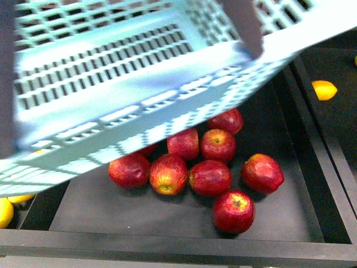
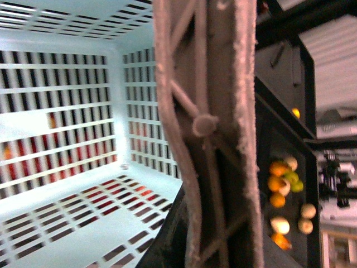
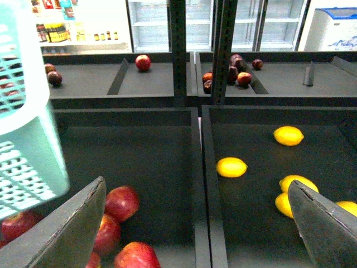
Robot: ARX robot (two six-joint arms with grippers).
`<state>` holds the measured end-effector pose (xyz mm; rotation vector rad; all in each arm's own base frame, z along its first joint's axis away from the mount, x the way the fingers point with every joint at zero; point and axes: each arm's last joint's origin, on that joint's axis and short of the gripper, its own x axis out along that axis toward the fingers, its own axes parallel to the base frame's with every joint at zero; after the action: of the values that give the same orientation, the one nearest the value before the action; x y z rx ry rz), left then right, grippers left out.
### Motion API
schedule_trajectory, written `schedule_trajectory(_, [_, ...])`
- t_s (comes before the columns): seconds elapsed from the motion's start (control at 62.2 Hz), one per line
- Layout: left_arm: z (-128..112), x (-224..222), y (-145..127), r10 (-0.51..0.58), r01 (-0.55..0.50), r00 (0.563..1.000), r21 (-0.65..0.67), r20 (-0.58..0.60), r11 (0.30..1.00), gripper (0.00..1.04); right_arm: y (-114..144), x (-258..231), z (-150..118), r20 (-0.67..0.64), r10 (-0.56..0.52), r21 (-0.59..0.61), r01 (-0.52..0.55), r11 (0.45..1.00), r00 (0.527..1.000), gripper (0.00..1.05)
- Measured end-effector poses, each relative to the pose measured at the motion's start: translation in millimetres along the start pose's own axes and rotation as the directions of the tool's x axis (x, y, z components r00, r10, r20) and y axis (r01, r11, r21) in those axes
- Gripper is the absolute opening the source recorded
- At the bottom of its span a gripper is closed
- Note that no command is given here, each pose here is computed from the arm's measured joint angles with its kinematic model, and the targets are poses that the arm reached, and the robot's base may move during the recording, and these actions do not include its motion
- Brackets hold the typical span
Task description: Pick lemon and mango into basket
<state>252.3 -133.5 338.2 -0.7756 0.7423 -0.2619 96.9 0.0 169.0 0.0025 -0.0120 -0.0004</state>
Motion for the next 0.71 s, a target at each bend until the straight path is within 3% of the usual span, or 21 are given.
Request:
schedule_trajectory(0.113, [-15, 30, -20, -0.029, 0.031, 0.993, 0.018, -0.113, 0.999, 0.05, 0, 0, 0, 0.000, 0.000, 0.000, 0.000, 1.000, 1.000, 0.96])
schedule_trajectory(0.273, [-30, 54, -32, -0.043, 0.052, 0.983, 0.045, -0.177, 0.998, 0.05, 0, 0, 0, 0.000, 0.000, 0.000, 0.000, 1.000, 1.000, 0.96])
schedule_trajectory(0.482, [-51, 56, -51, -0.134, 0.167, 0.955, 0.103, -0.266, 0.981, 0.05, 0, 0, 0, 0.000, 0.000, 0.000, 0.000, 1.000, 1.000, 0.96])
schedule_trajectory(0.707, [-57, 55, -55, -0.149, 0.192, 0.947, 0.130, -0.283, 0.973, 0.05, 0, 0, 0, 0.000, 0.000, 0.000, 0.000, 1.000, 1.000, 0.96])
